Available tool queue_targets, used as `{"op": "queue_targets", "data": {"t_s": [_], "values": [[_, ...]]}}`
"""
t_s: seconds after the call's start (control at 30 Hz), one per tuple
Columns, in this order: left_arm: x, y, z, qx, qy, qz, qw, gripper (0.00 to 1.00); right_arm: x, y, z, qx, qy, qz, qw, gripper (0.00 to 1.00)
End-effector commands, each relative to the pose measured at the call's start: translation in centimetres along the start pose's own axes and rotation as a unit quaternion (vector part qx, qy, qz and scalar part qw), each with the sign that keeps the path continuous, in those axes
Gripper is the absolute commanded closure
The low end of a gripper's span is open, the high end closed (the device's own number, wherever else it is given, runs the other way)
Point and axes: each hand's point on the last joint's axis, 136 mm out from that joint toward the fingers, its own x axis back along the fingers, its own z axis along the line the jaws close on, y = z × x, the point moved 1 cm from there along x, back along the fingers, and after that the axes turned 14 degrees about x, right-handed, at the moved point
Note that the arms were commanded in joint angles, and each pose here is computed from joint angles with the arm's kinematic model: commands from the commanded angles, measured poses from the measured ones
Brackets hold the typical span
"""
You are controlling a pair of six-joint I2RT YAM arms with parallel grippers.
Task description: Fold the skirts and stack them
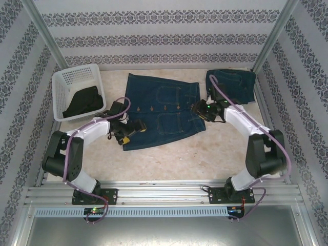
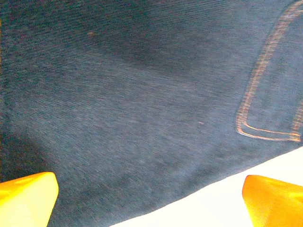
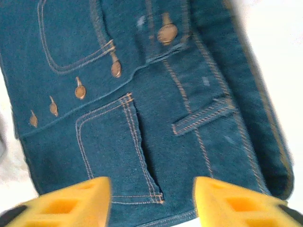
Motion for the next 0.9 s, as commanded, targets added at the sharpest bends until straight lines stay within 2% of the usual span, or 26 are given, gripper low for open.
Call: {"op": "queue_targets", "data": {"t_s": [0.0,0.07,0.2,0.27,0.33,0.47,0.67,0.77,0.87], "values": [[3.5,-0.5,-3.7,-0.041,-0.042,-0.006,0.998,0.00,-1.5,0.5,-0.1,0.015,-0.026,-0.002,1.000,0.73],[3.4,-0.8,-4.0,-0.042,-0.045,-0.003,0.998,0.00,-3.1,0.1,-1.0,-0.004,-0.033,0.000,0.999,0.88],[1.2,-1.6,-3.4,-0.018,-0.057,0.029,0.998,0.00,-5.1,-1.4,-3.1,-0.019,-0.058,0.015,0.998,0.97],[-0.3,-2.4,-3.8,-0.007,-0.094,0.066,0.993,0.00,-5.6,-2.7,-4.3,-0.027,-0.079,0.028,0.996,1.00],[-1.7,-2.4,-2.5,0.014,-0.082,0.075,0.994,0.00,-6.1,-4.3,-5.5,-0.041,-0.094,0.035,0.994,1.00],[-2.5,-1.7,1.4,0.018,-0.008,0.050,0.999,0.00,-6.1,-7.0,-6.0,-0.051,-0.114,0.042,0.991,1.00],[-2.1,-1.4,5.9,0.046,0.034,0.059,0.997,0.00,-5.1,-9.5,-5.8,-0.095,-0.122,0.000,0.988,0.98],[-1.3,-1.7,3.9,0.030,-0.012,0.074,0.997,0.00,-4.6,-9.6,-5.7,-0.102,-0.112,-0.014,0.988,0.89],[0.8,-1.6,0.9,0.010,-0.061,0.067,0.996,0.00,-3.1,-8.5,-4.5,-0.077,-0.098,-0.032,0.992,0.75]]}}
